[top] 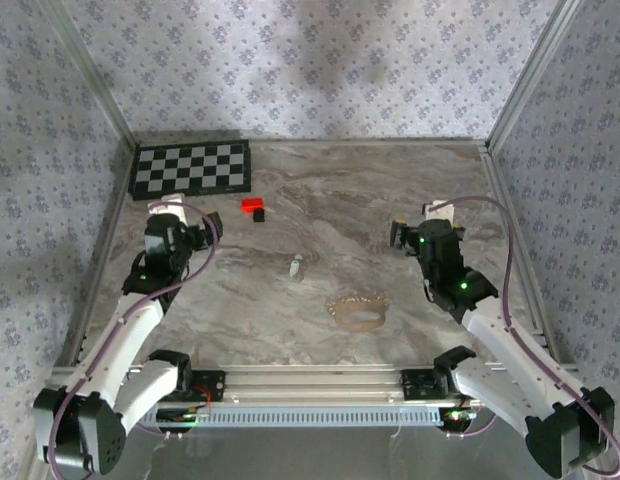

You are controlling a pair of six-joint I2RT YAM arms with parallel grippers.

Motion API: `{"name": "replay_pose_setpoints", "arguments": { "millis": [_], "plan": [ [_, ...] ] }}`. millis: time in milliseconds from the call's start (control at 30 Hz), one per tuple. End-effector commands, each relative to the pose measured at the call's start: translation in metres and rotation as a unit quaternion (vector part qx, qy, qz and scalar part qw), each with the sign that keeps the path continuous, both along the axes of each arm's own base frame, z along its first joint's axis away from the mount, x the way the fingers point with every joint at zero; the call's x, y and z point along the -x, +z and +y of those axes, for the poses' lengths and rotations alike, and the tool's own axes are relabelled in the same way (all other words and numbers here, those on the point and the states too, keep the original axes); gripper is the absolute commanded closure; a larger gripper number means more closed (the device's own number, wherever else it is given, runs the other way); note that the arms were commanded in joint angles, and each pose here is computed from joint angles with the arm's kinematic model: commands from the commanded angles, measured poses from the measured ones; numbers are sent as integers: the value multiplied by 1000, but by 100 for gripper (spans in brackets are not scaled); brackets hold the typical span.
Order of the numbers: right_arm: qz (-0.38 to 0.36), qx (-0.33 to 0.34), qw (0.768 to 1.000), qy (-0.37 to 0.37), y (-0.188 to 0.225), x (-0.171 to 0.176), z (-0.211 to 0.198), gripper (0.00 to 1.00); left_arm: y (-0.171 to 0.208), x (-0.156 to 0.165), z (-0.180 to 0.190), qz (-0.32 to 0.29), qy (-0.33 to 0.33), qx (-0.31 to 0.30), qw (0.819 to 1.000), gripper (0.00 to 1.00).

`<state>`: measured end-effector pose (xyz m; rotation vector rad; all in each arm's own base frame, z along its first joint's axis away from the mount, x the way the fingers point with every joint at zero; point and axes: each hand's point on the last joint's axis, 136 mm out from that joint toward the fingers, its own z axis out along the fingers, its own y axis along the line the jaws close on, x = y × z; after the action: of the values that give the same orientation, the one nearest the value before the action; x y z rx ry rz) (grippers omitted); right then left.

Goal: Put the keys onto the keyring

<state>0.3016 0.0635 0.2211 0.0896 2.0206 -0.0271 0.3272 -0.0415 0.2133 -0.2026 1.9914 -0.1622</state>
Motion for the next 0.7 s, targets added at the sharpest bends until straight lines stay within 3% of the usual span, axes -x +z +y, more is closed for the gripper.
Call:
{"name": "replay_pose_setpoints", "arguments": {
  "millis": [0, 367, 667],
  "plan": [
    [59, 2, 998, 7, -14, 16, 9, 0, 3, 18, -19, 32, -30, 33, 999, 0],
    [140, 6, 988, 70, -38, 37, 53, 0, -13, 56, -92, 111, -142, 51, 982, 0],
    [223, -3, 969, 110, -71, 72, 73, 1, -55, 94, -161, 184, -257, 24, 948, 0]
  ]
}}
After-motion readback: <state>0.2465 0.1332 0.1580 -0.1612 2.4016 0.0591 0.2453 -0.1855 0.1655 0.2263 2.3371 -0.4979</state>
